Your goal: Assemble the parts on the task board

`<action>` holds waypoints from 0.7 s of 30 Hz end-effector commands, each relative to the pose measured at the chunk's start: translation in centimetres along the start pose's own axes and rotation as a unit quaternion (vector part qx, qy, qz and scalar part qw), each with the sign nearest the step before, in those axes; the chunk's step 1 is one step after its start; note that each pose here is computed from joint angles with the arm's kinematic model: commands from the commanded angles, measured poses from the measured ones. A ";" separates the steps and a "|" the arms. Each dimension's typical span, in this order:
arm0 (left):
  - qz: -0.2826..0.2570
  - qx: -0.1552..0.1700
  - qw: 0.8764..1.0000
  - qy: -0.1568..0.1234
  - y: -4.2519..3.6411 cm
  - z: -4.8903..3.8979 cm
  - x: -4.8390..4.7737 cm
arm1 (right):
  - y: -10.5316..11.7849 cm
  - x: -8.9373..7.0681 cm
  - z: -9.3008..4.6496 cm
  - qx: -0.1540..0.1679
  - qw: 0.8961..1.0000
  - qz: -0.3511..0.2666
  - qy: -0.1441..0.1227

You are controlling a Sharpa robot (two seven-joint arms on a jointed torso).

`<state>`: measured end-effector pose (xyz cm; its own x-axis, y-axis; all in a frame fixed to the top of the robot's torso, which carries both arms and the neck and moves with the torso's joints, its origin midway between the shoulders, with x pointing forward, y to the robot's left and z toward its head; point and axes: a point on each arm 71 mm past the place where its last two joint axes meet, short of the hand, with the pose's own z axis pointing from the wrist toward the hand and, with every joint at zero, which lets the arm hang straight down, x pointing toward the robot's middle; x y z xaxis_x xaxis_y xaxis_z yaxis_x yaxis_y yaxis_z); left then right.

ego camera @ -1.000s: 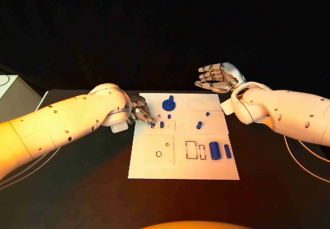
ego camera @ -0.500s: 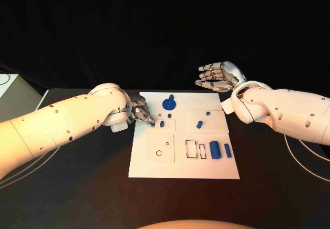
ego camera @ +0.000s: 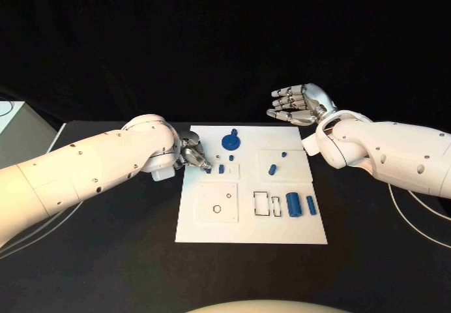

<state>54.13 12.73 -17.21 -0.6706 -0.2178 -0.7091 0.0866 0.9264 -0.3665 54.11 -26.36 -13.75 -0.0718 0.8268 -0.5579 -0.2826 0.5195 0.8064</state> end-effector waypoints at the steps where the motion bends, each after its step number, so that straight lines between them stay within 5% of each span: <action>1: 0.010 0.005 1.000 0.008 -0.20 0.09 0.24 | 0.1 0.1 0.0 -0.007 1.000 0.000 0.002; 21: 0.017 0.004 1.000 0.016 -0.14 0.17 0.48 | 0.1 0.0 0.0 -0.007 1.000 0.000 0.002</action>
<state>54.10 12.69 -17.41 -0.6762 -0.2005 -0.7089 0.0954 0.9303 -0.3542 54.08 -26.38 -13.73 -0.0716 0.8269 -0.5577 -0.2828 0.5194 0.8064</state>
